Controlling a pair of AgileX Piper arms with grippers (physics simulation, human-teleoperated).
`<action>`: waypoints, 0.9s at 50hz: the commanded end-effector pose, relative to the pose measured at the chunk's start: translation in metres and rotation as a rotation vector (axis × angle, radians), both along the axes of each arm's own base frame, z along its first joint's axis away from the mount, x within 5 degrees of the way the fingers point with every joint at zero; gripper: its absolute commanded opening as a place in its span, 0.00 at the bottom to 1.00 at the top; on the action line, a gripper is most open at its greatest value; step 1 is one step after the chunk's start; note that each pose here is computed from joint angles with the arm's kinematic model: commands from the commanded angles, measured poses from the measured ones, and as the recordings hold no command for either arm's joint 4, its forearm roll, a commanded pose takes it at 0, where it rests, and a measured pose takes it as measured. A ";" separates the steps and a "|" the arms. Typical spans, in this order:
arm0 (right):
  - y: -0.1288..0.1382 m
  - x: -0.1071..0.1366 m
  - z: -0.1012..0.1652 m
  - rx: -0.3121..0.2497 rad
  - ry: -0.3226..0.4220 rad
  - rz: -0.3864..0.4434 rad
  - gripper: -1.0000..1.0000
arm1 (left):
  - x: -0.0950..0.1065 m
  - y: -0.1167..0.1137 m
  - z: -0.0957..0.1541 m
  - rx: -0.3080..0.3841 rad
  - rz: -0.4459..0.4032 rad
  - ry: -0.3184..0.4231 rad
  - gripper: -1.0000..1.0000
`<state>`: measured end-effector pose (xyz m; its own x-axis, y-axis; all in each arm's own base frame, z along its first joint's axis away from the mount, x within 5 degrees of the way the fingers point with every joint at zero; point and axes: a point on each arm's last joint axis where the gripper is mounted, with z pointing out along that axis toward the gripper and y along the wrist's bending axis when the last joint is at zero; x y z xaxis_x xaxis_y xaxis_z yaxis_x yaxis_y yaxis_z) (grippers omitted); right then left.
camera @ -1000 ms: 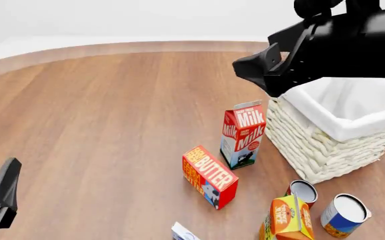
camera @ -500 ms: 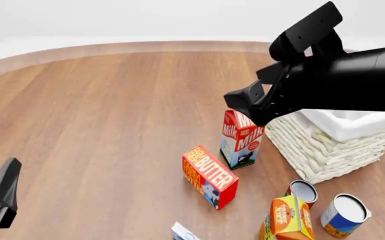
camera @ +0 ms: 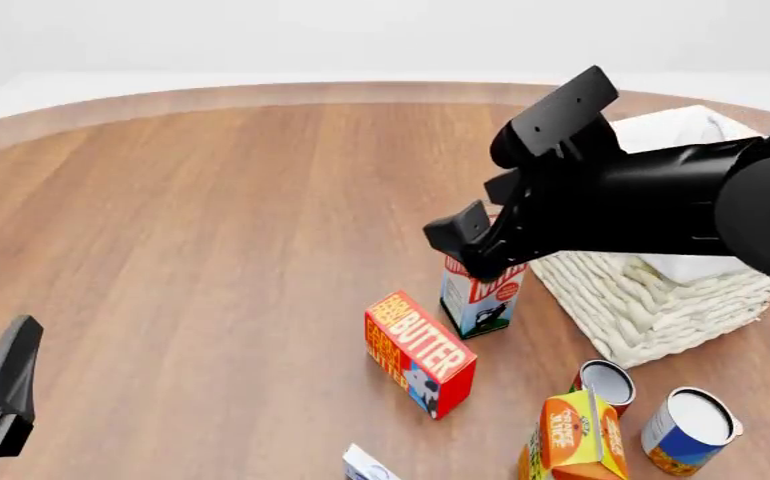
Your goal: Pick up the cream cheese box and the butter, and put them in the basket.
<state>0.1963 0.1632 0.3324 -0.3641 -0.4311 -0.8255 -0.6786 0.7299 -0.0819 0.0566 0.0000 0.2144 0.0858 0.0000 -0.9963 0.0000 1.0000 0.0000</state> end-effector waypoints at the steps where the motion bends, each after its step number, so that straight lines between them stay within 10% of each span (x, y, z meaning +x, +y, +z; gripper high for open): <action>1: 0.009 0.003 -0.013 -0.004 0.030 0.011 1.00 | 0.000 0.000 0.000 0.000 0.000 0.000 1.00; 45: 0.016 0.004 -0.075 -0.020 0.148 -0.027 1.00 | 0.000 0.000 0.000 0.000 0.000 0.000 1.00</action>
<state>0.2009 0.1808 0.2670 -0.4760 -0.4307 -0.7668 -0.6698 0.7426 -0.0014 0.0566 0.0000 0.2144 0.0858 0.0000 -0.9963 0.0000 1.0000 0.0000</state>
